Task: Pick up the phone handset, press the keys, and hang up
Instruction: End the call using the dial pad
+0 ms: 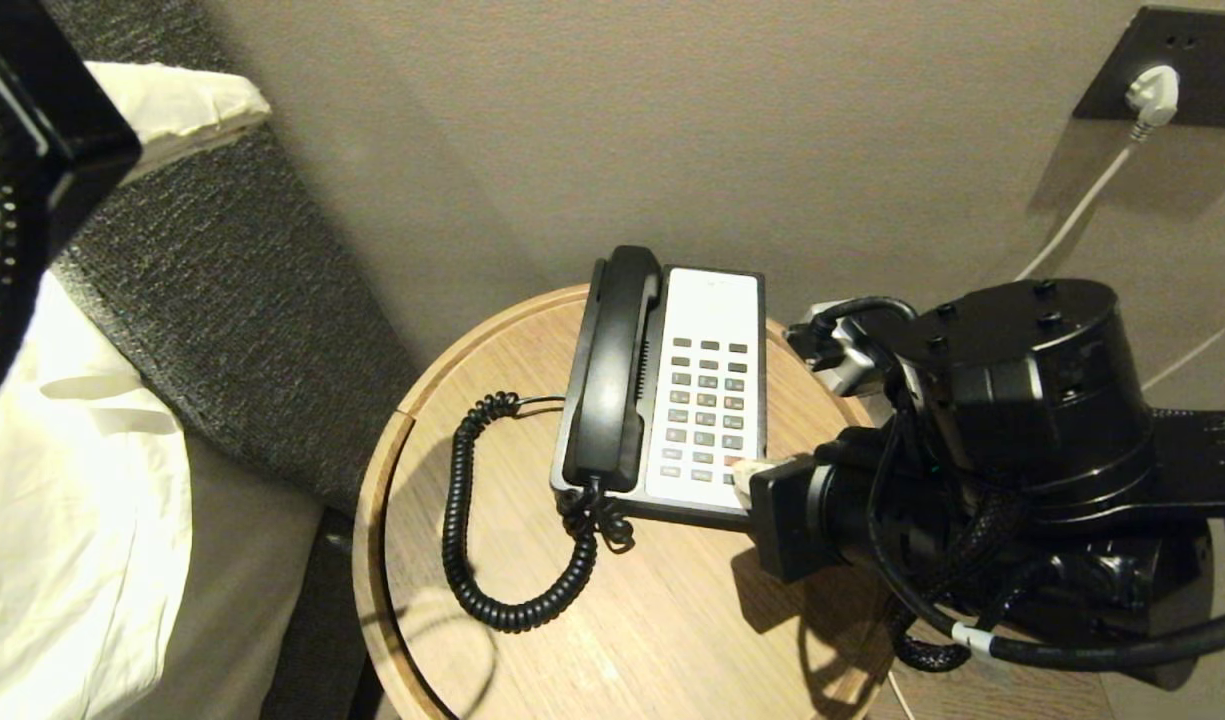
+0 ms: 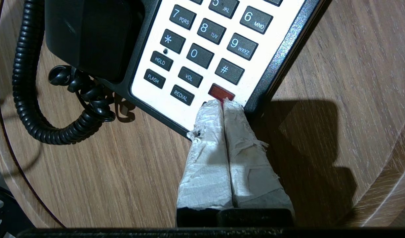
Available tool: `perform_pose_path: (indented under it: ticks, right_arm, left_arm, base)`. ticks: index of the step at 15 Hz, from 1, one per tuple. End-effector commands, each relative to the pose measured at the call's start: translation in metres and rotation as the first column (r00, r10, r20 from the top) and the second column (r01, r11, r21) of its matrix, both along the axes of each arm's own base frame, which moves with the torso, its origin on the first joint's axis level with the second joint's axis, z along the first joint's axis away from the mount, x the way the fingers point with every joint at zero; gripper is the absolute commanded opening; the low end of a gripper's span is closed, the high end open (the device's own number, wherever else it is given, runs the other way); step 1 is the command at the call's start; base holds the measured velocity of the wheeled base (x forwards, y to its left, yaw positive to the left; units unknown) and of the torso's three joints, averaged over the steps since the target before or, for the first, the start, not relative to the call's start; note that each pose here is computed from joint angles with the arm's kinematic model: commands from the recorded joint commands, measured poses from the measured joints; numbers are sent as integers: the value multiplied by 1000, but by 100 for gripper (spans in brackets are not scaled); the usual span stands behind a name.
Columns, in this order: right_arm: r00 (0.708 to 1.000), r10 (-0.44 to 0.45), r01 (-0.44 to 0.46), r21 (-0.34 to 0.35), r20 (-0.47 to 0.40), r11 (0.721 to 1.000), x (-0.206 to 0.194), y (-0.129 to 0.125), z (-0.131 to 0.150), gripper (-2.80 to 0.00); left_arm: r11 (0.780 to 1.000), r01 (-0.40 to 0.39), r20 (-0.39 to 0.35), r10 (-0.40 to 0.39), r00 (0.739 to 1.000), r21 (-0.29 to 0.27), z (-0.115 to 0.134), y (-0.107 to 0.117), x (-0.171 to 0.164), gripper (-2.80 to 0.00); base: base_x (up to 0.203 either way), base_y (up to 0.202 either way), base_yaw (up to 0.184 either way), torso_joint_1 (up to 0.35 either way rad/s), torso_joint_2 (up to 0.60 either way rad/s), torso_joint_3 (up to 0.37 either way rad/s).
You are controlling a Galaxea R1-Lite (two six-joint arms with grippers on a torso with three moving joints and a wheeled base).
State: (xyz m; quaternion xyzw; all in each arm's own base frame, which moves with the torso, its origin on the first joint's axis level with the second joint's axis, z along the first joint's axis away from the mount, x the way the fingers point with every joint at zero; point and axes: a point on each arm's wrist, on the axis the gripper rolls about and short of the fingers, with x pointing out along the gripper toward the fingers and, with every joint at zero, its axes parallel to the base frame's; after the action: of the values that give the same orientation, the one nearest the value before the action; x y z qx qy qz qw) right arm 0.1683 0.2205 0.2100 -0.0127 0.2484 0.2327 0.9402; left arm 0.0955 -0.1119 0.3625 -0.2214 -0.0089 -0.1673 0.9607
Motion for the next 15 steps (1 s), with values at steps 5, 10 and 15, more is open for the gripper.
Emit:
perform_pose_path:
  ticks: [5, 10, 15]
  right_arm:
    - [1000, -1, 1, -9, 1, 1000, 1, 2, -2, -280]
    - [1000, -2, 2, 17, 13, 1000, -2, -2, 5, -280]
    - [1000, 0, 0, 22, 14, 1000, -4, -4, 6, -280]
  left_arm:
    - [1000, -4, 1, 4, 1000, -8, 0, 2, -1, -280]
    - [1000, -3, -3, 3, 1000, -2, -3, 3, -2, -280]
    - [1000, -2, -10, 2, 1000, -12, -4, 3, -2, -280]
  base:
    - [0, 0, 0, 0, 0, 0]
    - [0, 0, 0, 0, 0, 0]
    - [0, 0, 0, 0, 0, 0]
